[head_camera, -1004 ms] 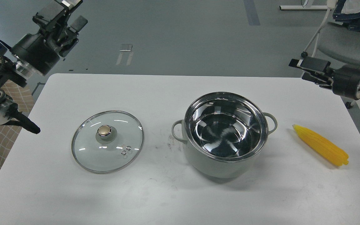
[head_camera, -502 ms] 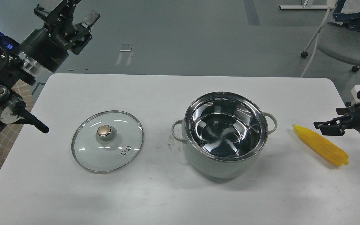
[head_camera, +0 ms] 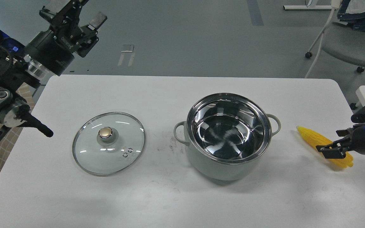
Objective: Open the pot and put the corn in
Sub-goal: 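Reach the right gripper down to the yellow corn cob and grasp it, then lift the corn cob and carry it over the open pot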
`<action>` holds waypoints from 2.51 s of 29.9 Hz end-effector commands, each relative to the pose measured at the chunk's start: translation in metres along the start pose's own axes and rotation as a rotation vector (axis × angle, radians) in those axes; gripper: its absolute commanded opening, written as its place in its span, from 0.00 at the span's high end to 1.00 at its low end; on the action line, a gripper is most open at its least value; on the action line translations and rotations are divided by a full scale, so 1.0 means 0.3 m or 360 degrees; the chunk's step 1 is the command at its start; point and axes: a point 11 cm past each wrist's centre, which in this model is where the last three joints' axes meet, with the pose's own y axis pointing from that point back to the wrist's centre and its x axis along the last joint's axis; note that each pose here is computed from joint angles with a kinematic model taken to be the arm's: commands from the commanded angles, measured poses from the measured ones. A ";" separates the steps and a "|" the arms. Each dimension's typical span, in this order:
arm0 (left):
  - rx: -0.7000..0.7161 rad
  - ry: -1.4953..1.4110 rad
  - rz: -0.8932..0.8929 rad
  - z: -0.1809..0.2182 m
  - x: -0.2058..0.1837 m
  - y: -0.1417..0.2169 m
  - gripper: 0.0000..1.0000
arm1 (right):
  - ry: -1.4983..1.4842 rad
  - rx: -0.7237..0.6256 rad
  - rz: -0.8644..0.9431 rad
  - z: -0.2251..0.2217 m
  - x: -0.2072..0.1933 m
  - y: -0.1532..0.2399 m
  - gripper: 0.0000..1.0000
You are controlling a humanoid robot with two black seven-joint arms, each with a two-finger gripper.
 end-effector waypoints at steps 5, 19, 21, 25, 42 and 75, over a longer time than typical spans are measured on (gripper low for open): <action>0.0012 0.0021 0.0001 -0.007 -0.013 0.018 0.17 | 0.0089 -0.0038 -0.0068 0.009 -0.010 -0.038 0.12; 0.0005 0.0023 0.0012 -0.004 -0.011 0.021 0.17 | 0.0198 -0.0020 -0.0024 -0.008 -0.001 -0.064 0.78; 0.0003 0.0026 0.0010 -0.003 -0.014 0.020 0.17 | 0.0196 -0.0016 -0.0009 -0.008 0.000 -0.058 0.79; 0.0000 0.0025 0.0014 0.001 -0.011 0.017 0.17 | 0.0161 -0.0012 0.0153 0.012 0.096 0.048 0.78; -0.0009 0.0071 0.0027 -0.006 -0.028 -0.002 0.17 | 0.0460 0.0159 0.0558 -0.247 0.829 0.397 0.76; -0.0018 0.0118 0.0018 -0.025 -0.059 -0.011 0.17 | 0.0643 0.0366 0.0275 -0.542 0.876 0.105 0.76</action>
